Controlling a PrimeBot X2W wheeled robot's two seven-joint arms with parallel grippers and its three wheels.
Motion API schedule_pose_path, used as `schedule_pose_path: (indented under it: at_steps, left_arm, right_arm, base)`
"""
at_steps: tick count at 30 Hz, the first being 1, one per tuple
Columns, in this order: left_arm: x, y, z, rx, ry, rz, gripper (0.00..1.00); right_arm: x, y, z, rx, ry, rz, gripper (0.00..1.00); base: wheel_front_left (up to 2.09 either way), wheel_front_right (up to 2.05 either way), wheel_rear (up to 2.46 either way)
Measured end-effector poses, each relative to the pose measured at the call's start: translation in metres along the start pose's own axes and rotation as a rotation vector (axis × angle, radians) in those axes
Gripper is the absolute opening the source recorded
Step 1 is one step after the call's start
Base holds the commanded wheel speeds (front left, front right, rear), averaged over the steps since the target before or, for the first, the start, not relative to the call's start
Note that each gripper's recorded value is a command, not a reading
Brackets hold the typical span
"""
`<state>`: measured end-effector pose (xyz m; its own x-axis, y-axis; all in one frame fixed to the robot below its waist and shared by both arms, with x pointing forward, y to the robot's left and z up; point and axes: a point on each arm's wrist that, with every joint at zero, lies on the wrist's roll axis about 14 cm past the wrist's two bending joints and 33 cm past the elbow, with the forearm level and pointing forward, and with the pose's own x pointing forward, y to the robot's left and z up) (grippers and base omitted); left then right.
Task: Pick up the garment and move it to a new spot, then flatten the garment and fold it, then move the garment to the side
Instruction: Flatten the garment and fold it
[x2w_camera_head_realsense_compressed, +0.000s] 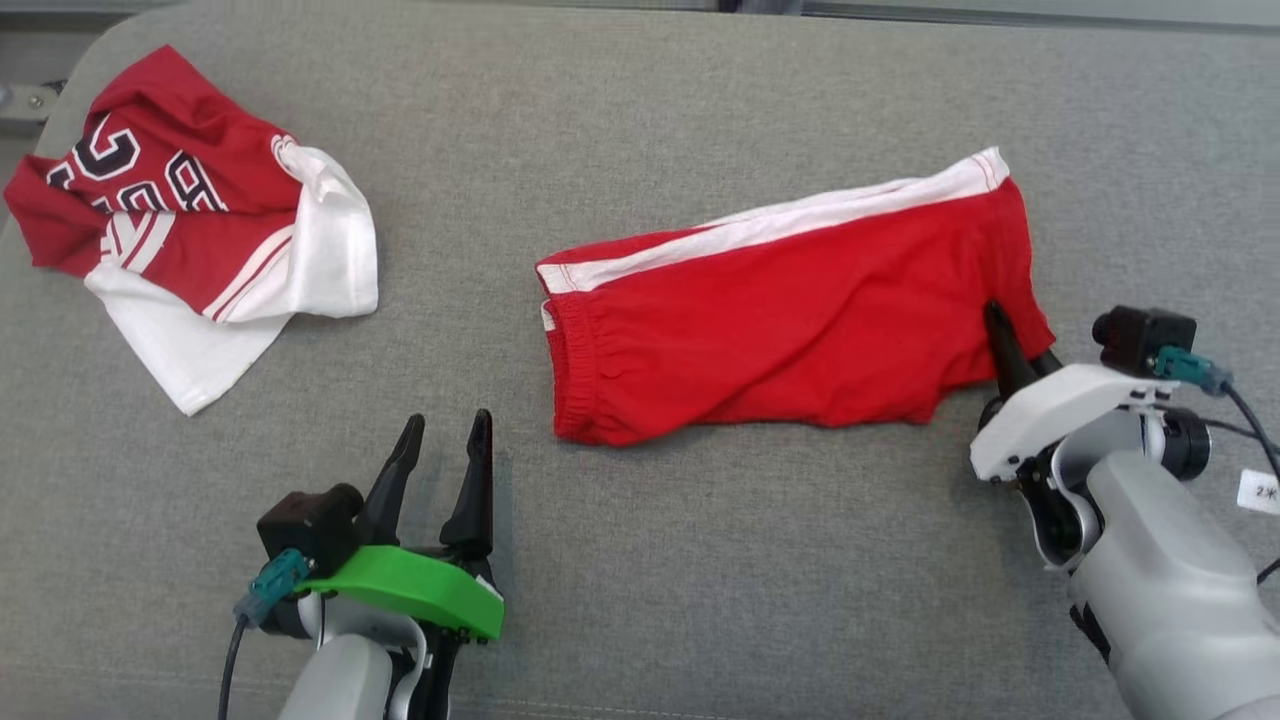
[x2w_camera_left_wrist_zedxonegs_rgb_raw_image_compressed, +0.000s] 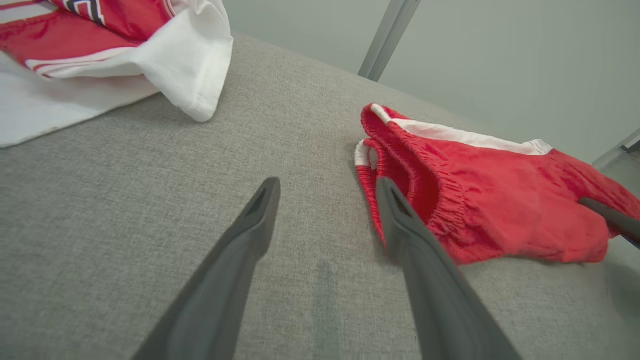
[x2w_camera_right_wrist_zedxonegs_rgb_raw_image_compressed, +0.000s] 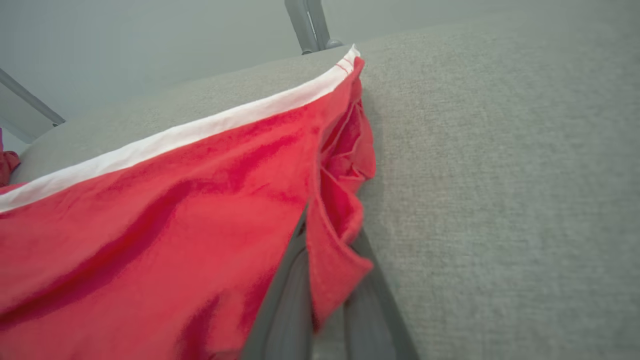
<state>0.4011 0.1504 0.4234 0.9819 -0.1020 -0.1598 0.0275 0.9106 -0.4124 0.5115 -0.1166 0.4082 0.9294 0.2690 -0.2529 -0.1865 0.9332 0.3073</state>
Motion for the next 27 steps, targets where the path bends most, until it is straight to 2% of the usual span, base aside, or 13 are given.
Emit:
schedule_pose_path:
  at_steps: [11, 18, 22, 27]
  left_arm:
    - [-0.01, -0.03, 0.001, 0.007, -0.005, -0.083, 1.0]
    - [-0.018, -0.043, -0.002, 0.013, -0.001, -0.119, 1.0]
    - [-0.019, -0.04, -0.003, 0.011, 0.004, -0.113, 1.0]
    - [-0.021, -0.037, -0.007, 0.009, 0.015, -0.105, 1.0]
  right_arm:
    - [-0.072, -0.022, -0.006, 0.055, -0.056, -0.121, 0.0]
    - [-0.095, -0.037, 0.0, 0.043, -0.087, -0.176, 0.0]
    - [-0.089, -0.024, 0.018, -0.041, -0.13, -0.119, 0.0]
    - [-0.074, 0.021, 0.047, -0.142, -0.209, 0.024, 0.0]
  base:
    - [0.0, 0.0, 0.0]
    - [0.0, 0.0, 0.0]
    - [0.0, 0.0, 0.0]
    - [0.0, 0.0, 0.0]
